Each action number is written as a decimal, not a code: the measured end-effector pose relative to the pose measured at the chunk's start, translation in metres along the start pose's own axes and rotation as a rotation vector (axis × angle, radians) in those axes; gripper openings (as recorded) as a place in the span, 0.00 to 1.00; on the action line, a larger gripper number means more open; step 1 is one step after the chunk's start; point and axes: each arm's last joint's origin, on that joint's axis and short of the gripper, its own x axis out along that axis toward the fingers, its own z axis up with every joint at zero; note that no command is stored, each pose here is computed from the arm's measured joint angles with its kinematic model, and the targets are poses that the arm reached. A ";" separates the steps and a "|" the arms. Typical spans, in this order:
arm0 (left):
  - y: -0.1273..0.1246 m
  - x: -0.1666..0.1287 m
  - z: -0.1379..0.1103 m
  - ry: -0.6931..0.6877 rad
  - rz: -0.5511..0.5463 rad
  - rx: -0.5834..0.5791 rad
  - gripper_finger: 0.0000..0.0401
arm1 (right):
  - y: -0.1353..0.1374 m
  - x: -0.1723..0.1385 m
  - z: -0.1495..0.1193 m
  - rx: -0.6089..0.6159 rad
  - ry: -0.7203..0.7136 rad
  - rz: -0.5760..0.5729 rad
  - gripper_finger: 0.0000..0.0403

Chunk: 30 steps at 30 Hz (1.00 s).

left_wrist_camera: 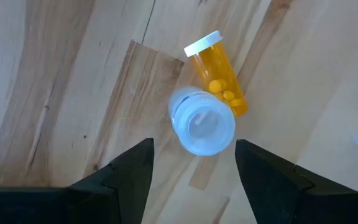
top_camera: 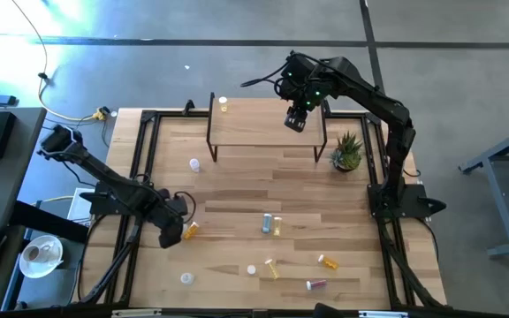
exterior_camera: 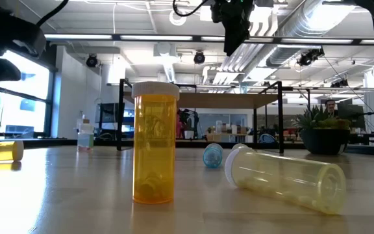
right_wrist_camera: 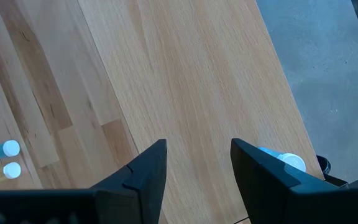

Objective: Pick and place medicine bottles onto shelf by color
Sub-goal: Put the middle transparent pill bottle on the shelf

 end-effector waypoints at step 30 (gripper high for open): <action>-0.009 0.019 0.009 -0.016 0.055 -0.011 0.30 | 0.000 0.000 -0.001 -0.001 0.013 0.002 0.42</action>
